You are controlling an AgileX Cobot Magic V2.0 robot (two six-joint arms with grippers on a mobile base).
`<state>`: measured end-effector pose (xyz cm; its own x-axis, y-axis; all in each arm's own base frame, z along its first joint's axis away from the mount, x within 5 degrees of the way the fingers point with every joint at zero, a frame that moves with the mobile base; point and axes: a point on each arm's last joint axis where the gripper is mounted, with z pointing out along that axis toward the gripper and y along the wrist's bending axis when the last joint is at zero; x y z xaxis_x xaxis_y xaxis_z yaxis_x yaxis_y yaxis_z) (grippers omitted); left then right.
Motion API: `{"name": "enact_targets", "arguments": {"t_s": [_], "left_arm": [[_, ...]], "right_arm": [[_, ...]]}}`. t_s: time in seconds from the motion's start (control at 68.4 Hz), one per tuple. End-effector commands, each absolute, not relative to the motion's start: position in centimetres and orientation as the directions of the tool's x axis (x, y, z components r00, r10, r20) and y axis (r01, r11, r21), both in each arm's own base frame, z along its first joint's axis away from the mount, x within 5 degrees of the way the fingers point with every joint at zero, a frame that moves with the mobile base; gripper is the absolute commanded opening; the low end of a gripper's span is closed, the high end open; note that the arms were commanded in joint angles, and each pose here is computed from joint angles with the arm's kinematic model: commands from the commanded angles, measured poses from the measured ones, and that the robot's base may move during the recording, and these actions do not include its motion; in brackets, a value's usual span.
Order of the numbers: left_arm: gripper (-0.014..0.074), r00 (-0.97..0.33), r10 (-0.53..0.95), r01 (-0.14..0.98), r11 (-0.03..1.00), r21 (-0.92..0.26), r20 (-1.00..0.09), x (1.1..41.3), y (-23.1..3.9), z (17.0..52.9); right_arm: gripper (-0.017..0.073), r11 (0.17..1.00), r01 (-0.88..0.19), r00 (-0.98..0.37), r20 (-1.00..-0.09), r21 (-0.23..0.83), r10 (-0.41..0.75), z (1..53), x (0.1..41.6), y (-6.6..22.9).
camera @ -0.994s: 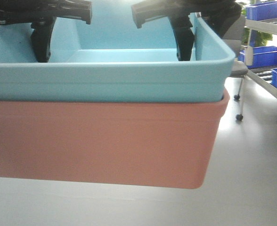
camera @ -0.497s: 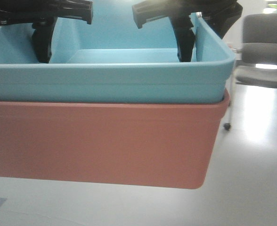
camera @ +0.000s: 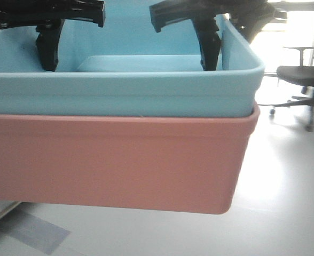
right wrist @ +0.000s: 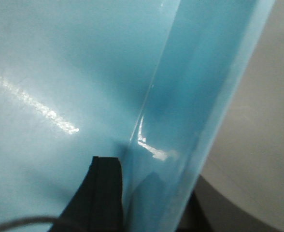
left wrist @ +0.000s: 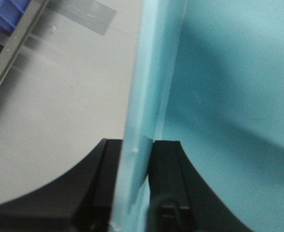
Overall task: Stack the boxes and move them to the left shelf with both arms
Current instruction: 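Keep holding the stack with both grippers while driving past the blue-crate shelves, then hold the stack with both grippers while turning toward the roller shelf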
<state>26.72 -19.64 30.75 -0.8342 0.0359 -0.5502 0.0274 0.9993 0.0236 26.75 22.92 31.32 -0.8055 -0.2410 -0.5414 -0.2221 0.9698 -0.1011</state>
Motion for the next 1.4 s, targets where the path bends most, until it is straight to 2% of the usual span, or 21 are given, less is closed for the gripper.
{"name": "enact_targets", "arguments": {"t_s": [0.0,1.389], "left_arm": [[-0.0004,-0.747,-0.044,0.133,0.968,-0.214,-0.663,25.94,-21.97,34.46],[-0.0004,-0.748,-0.045,0.133,0.967,-0.216,-0.662,25.93,-21.98,34.46]], "right_arm": [[0.0056,0.947,-0.301,-0.698,-0.702,0.113,-0.138,34.85,26.32,25.02],[0.0056,0.947,-0.301,-0.698,-0.703,0.112,-0.139,34.86,26.32,25.02]]}}
